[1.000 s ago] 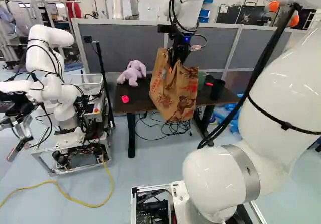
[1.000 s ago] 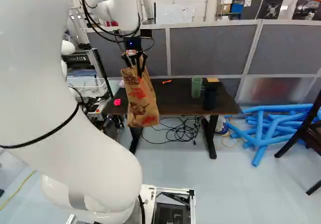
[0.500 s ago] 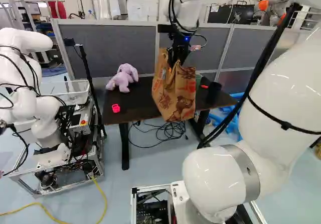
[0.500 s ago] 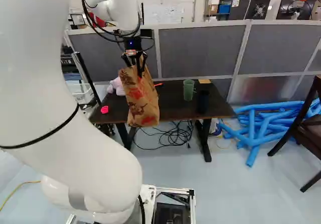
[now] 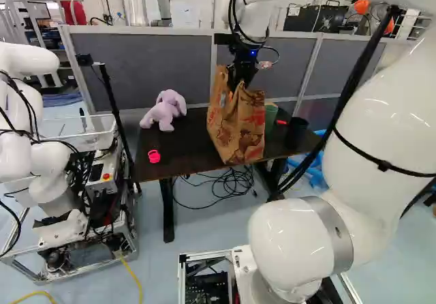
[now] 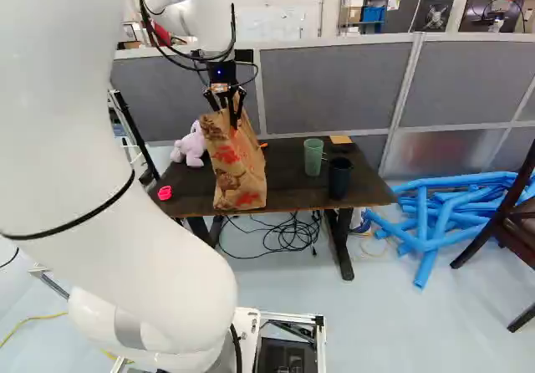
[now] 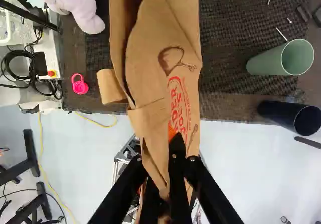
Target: Pick up the bag on the ground and place it on the table
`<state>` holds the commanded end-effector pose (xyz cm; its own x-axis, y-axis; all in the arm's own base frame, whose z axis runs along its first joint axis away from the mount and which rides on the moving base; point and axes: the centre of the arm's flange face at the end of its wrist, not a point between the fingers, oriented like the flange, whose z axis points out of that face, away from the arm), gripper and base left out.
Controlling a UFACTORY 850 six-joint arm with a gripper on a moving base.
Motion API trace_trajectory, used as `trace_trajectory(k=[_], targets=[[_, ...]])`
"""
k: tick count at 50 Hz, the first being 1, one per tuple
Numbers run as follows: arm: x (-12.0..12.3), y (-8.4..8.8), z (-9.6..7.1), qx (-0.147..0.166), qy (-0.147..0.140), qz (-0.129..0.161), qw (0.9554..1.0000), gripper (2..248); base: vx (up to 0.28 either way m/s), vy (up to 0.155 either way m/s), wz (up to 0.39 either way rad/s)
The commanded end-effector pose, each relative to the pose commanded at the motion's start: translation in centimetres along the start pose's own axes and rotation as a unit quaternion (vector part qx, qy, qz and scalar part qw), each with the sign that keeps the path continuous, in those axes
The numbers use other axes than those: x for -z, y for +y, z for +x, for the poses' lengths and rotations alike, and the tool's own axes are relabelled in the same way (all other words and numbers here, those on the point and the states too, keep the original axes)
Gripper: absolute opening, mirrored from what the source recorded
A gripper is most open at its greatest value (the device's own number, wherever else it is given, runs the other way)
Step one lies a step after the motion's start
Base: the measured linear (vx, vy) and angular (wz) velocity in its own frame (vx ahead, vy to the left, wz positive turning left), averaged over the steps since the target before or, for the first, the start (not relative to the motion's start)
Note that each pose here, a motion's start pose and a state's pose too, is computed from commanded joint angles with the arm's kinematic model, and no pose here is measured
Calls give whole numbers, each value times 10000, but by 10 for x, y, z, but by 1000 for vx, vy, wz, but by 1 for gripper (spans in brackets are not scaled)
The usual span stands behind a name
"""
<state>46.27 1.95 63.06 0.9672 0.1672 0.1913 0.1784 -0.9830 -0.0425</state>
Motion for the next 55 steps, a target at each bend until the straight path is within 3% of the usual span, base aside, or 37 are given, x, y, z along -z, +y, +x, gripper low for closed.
trace_trajectory(k=[31, 55], targets=[[-6, 5, 31, -35, 87, 21, 10000, 21, -3, 0, 1], [-44, 7, 64, -180, -76, 242, 9995, 21, 0, 0, 0]])
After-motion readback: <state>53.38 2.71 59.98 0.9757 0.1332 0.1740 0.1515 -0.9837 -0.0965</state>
